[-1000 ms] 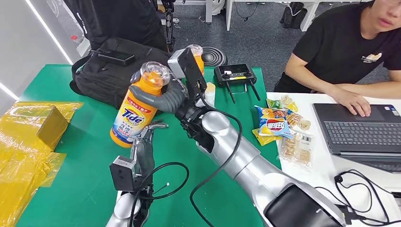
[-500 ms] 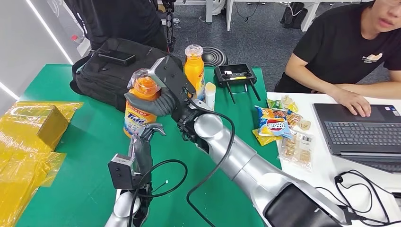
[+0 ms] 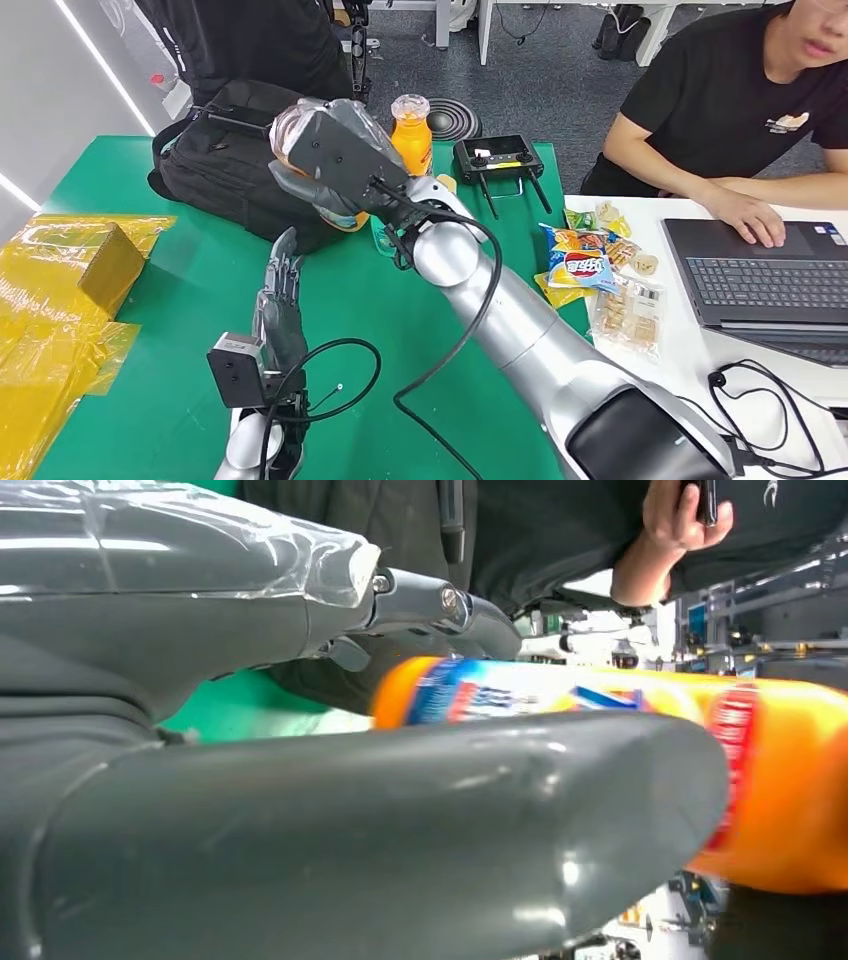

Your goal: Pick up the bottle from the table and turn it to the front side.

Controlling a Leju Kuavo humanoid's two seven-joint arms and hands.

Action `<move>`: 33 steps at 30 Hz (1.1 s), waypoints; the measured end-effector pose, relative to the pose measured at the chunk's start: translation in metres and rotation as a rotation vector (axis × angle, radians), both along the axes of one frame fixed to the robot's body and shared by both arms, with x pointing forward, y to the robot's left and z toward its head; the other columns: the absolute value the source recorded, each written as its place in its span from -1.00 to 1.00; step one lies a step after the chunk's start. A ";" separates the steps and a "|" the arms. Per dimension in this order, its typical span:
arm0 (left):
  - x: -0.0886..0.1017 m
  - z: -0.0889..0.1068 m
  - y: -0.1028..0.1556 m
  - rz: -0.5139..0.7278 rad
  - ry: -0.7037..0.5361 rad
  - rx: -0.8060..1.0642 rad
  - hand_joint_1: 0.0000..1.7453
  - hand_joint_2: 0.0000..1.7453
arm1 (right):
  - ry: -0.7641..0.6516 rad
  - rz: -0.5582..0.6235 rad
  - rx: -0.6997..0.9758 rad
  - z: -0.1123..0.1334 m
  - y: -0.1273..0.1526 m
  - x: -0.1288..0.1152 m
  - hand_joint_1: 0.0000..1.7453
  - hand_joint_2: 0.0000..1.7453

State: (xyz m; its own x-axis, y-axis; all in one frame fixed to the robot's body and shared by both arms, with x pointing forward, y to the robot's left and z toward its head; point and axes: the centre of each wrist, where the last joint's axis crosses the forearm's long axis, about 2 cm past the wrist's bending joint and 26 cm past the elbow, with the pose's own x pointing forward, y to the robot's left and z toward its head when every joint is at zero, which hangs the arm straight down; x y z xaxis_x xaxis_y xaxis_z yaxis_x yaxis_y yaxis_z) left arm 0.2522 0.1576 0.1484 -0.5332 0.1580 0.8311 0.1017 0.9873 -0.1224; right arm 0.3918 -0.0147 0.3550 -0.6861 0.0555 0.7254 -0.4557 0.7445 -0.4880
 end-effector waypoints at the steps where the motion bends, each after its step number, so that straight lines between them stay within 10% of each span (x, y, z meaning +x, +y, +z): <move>1: -0.001 0.000 0.000 -0.002 0.001 0.000 -1.00 -1.00 | -0.016 -0.009 0.008 0.004 -0.002 0.000 1.00 1.00; 33: -0.004 -0.004 0.025 0.177 0.009 0.020 -1.00 -1.00 | 0.102 0.077 0.161 -0.028 -0.011 -0.020 1.00 1.00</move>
State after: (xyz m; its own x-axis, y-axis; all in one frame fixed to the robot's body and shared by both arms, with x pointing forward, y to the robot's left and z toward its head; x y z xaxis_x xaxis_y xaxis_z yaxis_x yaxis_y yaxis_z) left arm 0.2482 0.1827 0.1445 -0.5435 0.0459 0.8381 -0.0750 0.9919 -0.1029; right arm 0.3714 -0.0255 0.3269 -0.6061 -0.1166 0.7868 -0.5555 0.7700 -0.3138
